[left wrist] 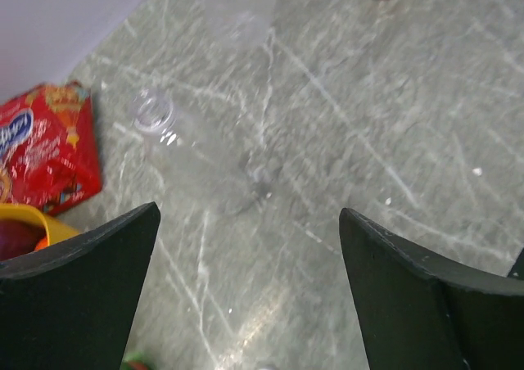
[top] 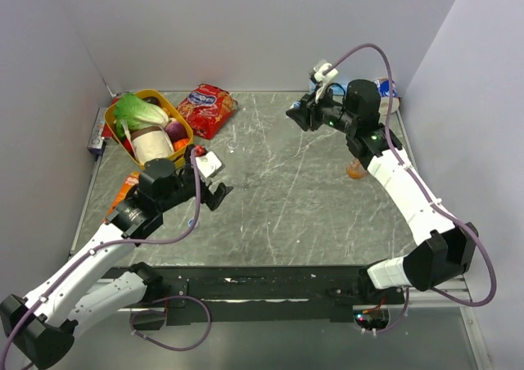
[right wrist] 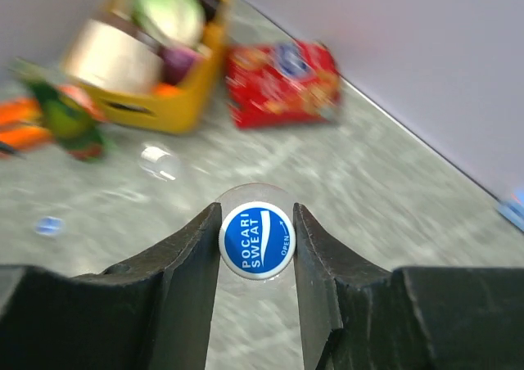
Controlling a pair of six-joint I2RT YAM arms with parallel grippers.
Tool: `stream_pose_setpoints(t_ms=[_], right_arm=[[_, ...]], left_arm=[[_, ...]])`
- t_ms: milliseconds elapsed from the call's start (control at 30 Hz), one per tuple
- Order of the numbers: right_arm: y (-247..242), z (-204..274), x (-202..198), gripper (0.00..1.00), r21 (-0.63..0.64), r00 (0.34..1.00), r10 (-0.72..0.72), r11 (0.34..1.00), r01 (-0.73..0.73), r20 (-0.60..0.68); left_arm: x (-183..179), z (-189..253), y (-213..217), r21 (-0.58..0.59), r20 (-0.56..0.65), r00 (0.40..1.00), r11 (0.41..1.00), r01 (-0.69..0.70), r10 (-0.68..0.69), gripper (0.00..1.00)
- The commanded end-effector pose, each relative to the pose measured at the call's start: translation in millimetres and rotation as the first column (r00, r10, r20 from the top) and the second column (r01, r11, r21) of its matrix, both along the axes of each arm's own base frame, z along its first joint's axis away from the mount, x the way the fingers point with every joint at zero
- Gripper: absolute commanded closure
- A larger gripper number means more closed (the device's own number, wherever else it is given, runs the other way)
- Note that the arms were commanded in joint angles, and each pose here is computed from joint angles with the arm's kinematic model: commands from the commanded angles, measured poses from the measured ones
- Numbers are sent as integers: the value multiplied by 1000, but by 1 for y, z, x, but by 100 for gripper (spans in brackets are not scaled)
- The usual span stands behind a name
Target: Screw on the bottle caps
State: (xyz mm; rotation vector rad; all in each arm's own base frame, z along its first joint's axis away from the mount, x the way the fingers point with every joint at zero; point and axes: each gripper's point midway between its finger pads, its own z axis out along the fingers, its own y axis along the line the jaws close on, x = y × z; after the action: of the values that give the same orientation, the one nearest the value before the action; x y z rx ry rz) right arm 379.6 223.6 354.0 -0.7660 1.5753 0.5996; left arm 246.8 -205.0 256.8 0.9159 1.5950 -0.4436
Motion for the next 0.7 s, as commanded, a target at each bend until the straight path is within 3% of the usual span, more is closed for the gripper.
stream_pose_setpoints(t_ms=[0,667], right_arm=[[-20,5,22,96,-68,983,-84,993,96,162],[-69,-113,64,98,-236,972,-233,946,222,-21]], left_arm=[[5,-2,8,12,-16,1000,1000,-4,4,4],[27,5,15,-4,-21,999,999,-43,43,4]])
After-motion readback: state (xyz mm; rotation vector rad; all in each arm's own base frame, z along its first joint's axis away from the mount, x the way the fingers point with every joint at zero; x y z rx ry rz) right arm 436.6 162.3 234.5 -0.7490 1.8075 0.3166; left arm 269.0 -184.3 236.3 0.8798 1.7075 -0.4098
